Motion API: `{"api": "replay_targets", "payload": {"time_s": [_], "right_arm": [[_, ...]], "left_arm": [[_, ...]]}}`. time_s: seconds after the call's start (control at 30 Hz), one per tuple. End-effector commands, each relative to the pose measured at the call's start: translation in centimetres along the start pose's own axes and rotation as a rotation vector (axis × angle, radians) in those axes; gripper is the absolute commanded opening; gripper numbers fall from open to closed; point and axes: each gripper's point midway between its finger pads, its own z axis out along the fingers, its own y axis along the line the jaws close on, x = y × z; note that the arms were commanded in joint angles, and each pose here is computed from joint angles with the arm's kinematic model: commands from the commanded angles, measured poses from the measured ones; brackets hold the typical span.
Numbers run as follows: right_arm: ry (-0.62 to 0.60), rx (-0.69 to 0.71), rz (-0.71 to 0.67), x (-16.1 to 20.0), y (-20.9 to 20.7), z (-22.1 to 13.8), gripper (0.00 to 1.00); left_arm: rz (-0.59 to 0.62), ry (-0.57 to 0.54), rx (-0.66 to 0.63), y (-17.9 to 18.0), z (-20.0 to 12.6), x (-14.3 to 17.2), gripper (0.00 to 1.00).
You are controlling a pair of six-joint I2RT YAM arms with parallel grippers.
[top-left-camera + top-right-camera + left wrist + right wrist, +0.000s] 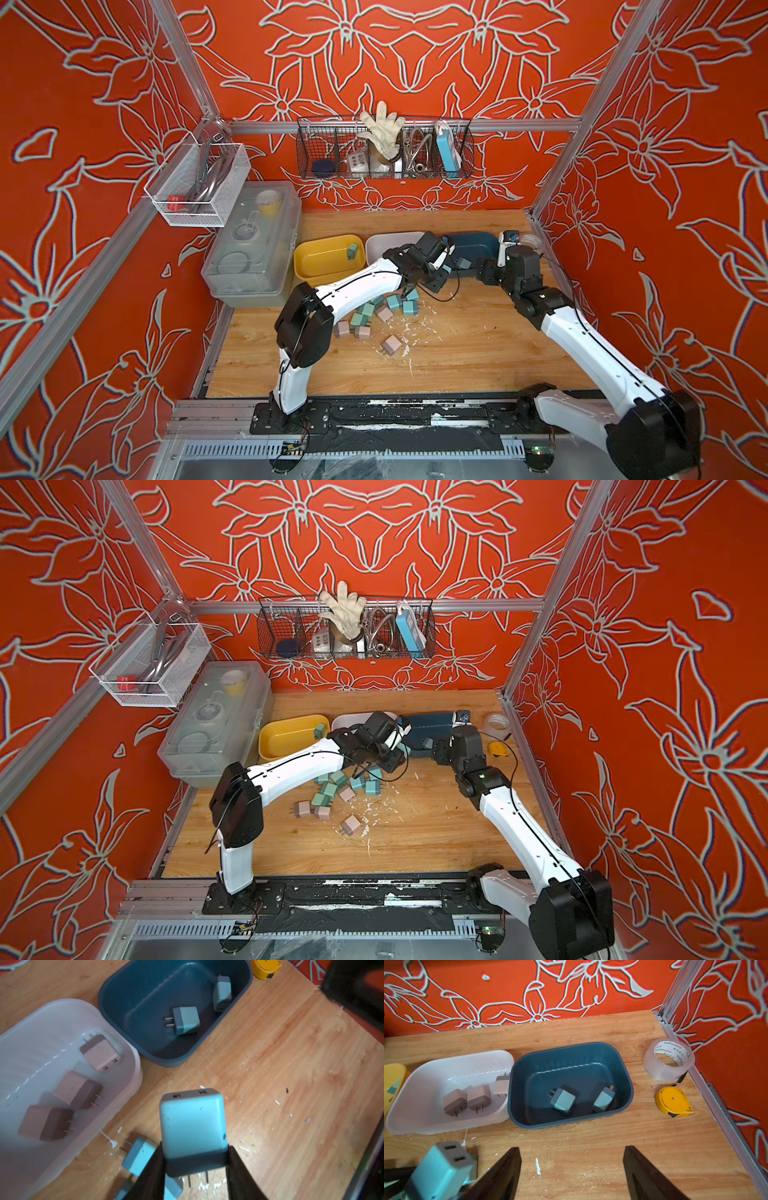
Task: Place the plugs by color into the storage box
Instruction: Place the plug in the storage box.
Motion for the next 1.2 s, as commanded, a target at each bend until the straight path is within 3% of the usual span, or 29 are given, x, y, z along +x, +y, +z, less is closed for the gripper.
{"api": "replay_targets", "payload": {"time_s": [0.0, 0.17, 0.33, 0.6, 0.73, 0.93, 1.17], "right_arm": [[-0.011, -0.022, 0.05, -0.3, -0.1, 1.1, 0.82], [-0.018, -0.005, 0.061, 0.3, -0.9, 2.6, 0.82], [0.031, 0.012, 0.048, 1.1, -1.6, 4.0, 0.82], [0.074, 0.008, 0.045, 2.2, -1.8, 5.8, 0.82], [0.091, 0.01, 0.021, 2.4, -1.8, 6.4, 0.83], [0.114, 0.011, 0.017, 2.7, -1.8, 6.9, 0.84], [0.095, -0.009, 0.023, 1.7, -1.4, 6.1, 0.84]], "left_arm": [[0.011, 0.007, 0.058, 0.3, 1.4, -1.6, 0.31], [0.074, 0.002, 0.068, 1.5, 4.9, -4.1, 0.33], [0.058, -0.003, 0.102, 2.9, 8.0, -6.1, 0.33], [0.074, -0.086, 0.113, 4.1, 11.4, -7.3, 0.37], [0.063, -0.109, 0.135, 3.8, 12.0, -7.7, 0.41], [0.04, -0.138, 0.157, 3.4, 11.6, -8.7, 0.69], [0.039, -0.15, 0.144, 3.3, 9.6, -9.5, 0.72]]}}
